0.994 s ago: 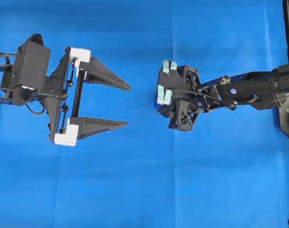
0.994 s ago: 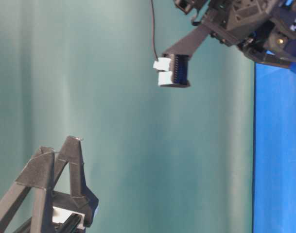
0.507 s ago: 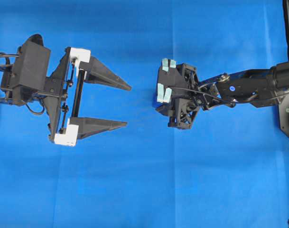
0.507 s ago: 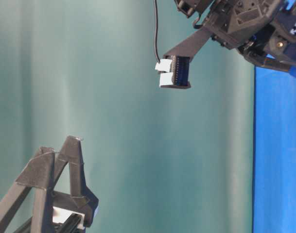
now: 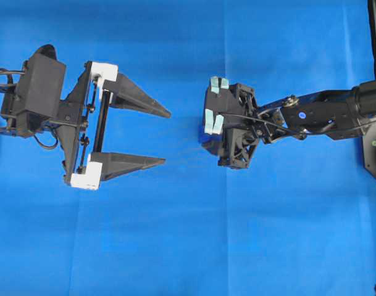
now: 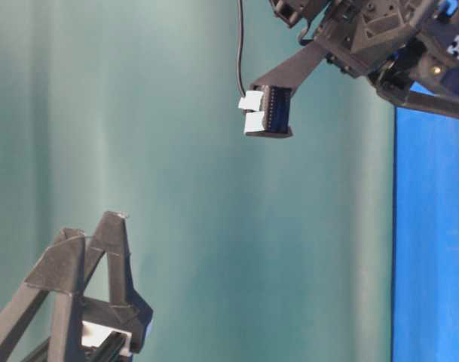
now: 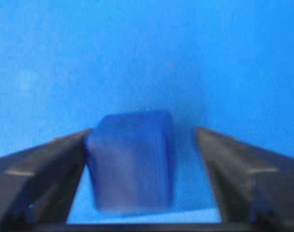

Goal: Handover the blue block to the right arm after grasping it with the left arm, then place it in the designated position.

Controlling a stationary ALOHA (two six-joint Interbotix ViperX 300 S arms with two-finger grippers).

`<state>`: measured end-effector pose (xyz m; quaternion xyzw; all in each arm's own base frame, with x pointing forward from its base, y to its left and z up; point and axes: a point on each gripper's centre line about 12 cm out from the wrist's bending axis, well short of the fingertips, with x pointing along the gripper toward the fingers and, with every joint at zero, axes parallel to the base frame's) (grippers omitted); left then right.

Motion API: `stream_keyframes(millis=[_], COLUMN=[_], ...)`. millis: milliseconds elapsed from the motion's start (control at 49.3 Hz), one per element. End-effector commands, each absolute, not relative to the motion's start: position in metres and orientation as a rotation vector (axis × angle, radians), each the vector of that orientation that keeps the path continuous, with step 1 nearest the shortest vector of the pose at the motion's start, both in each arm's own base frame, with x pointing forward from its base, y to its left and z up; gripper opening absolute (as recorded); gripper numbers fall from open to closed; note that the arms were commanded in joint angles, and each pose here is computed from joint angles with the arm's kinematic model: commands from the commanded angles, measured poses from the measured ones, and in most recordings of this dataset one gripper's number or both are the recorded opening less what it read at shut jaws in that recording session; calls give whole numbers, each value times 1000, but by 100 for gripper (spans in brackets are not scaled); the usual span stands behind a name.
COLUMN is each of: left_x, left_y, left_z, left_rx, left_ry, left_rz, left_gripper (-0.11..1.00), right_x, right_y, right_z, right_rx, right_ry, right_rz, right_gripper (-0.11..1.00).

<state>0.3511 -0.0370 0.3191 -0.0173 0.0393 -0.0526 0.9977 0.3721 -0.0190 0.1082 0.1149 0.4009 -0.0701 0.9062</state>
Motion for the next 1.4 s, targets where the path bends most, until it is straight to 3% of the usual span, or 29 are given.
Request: stream_keyframes(millis=[0,223,426,710,1379], left_x=[349,349,349,349,349], left_y=[-37,-37,-37,-37,-36], left_z=[332,332,331,331,332], left_rx=[-32,-32,-32,-32,-32], left_ry=[39,39,42,43,42], left_rz=[-109,-109,-108,-108,-104], left_gripper=[92,92,92,92,92], right_x=[378,378,376,364,290], right_y=[-18,-19,-19,-14,-18], right_z=[117,117,124,177,278], right_rx=[240,241,242,223,177], right_ry=[796,796,782,662,466], right_rz=[-137,-138,-141,-128,-221], right_gripper=[90,83,83,83,82])
